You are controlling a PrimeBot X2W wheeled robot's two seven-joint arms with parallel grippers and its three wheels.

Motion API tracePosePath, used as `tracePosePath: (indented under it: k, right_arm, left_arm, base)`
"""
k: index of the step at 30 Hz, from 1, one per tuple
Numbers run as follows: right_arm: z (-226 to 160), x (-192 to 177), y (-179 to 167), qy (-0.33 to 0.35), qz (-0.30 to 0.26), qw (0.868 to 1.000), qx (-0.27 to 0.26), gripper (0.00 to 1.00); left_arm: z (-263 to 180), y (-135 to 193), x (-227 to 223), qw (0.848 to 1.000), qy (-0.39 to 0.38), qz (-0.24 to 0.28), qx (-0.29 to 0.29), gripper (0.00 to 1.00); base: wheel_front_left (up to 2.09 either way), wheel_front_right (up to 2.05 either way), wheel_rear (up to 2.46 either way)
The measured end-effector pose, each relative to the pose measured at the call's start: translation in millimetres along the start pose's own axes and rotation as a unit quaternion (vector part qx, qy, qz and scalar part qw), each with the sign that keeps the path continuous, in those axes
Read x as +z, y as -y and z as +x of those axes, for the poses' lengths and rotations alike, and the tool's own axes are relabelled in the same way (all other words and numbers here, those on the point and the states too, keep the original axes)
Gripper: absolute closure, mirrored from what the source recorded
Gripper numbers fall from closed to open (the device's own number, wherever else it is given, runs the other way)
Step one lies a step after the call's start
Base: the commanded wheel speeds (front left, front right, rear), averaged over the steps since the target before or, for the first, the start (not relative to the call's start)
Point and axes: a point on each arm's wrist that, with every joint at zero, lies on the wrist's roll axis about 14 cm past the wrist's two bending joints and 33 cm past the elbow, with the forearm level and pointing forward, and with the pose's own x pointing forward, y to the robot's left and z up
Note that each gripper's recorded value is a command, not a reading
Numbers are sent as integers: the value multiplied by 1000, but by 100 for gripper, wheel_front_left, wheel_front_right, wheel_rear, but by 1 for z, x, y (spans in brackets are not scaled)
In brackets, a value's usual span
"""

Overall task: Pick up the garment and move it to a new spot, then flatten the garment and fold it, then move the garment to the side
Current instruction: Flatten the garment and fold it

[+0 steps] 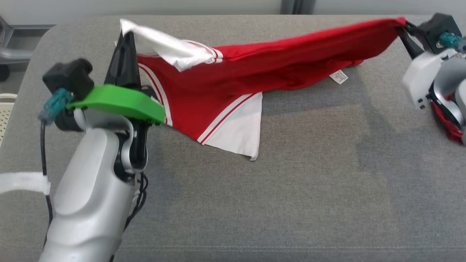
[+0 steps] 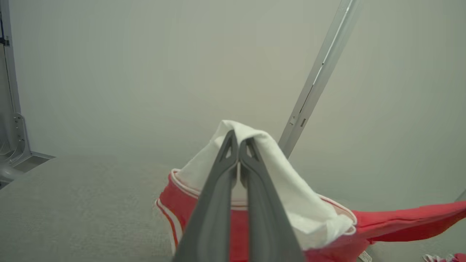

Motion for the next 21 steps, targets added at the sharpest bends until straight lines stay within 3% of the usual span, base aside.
tracePosePath:
  k: [6,11,16,21]
  right_arm:
    - [-36,-56,-3,-62,35,997,1,100]
    - [-54,-81,-10,-82,85,993,-9,100]
    - [-46,-73,-37,-61,154,986,6,100]
    - [-17,-48,-56,-26,209,977,28,100]
  left_arm:
    - [-42,-9,-52,997,-73,-8,19,100]
    - [-62,-16,-72,993,-108,-22,34,100]
    - [-53,-15,-70,993,-108,-42,34,100]
    - [-10,-9,-50,996,-75,-47,18,100]
  base:
    - [0,0,0]
    - [0,0,0]
    - [0,0,0]
    - [0,0,0]
